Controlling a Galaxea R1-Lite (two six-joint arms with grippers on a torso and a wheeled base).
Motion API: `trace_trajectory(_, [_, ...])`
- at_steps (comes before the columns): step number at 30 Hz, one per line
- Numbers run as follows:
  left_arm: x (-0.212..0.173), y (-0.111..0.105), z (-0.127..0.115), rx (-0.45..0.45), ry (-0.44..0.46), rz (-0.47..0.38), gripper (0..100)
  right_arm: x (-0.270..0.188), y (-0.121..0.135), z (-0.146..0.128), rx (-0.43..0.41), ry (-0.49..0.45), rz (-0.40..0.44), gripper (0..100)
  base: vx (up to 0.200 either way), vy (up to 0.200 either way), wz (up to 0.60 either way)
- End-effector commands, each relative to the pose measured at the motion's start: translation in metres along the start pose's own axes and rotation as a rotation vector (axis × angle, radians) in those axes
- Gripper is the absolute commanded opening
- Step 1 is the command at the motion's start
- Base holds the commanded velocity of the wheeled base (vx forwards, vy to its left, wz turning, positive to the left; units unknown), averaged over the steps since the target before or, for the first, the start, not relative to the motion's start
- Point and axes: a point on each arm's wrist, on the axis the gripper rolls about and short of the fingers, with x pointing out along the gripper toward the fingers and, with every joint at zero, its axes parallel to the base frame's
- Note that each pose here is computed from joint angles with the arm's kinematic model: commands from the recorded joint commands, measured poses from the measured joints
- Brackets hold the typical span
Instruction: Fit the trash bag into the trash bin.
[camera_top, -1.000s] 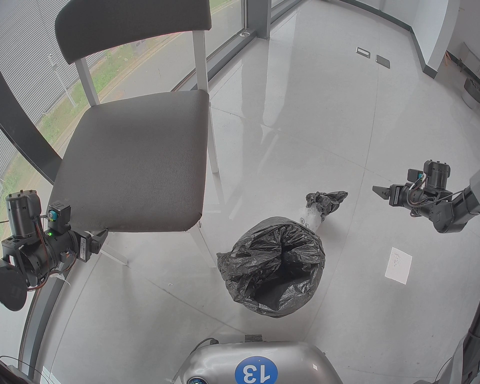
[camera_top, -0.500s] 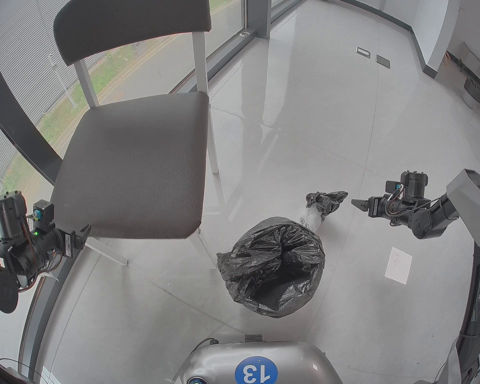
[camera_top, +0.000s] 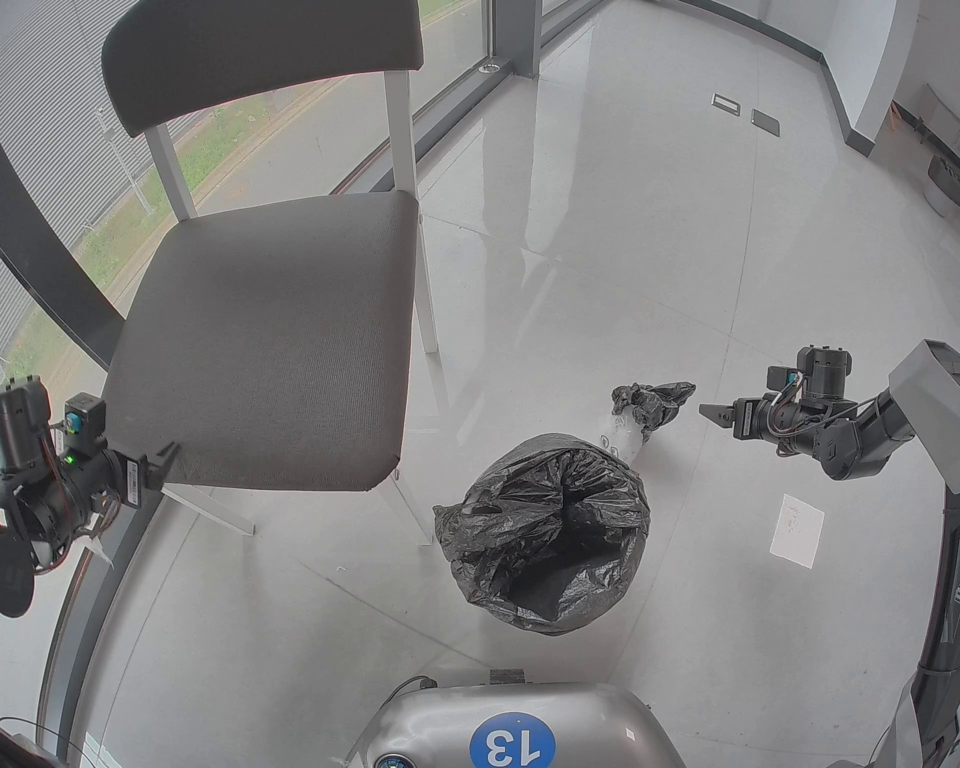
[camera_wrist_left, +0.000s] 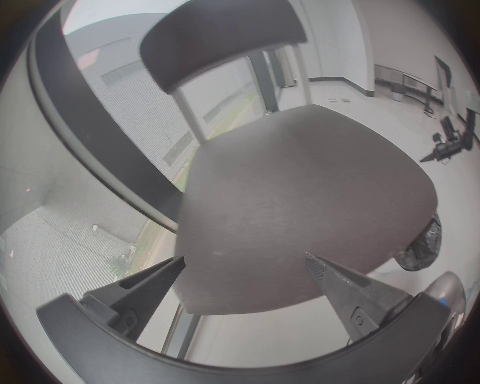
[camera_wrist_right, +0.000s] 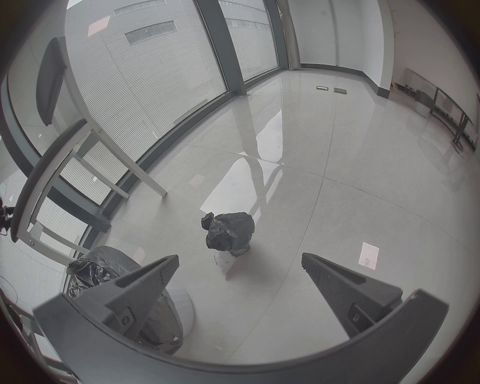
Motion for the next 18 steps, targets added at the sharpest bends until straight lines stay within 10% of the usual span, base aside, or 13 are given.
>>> trace_trajectory(1, [0.003, 0.028, 0.017, -0.038, -0.05, 0.107, 100, 0.001, -0.001, 0.006, -0.006, -0.023, 0.0, 100, 0.0, 0.0, 0.0])
trace_trajectory(18, [-0.003, 0.026, 0.025, -0.076, -0.095, 0.102, 100, 0.049, -0.002, 0.009, -0.037, -0.09, 0.028, 100, 0.0, 0.0, 0.0])
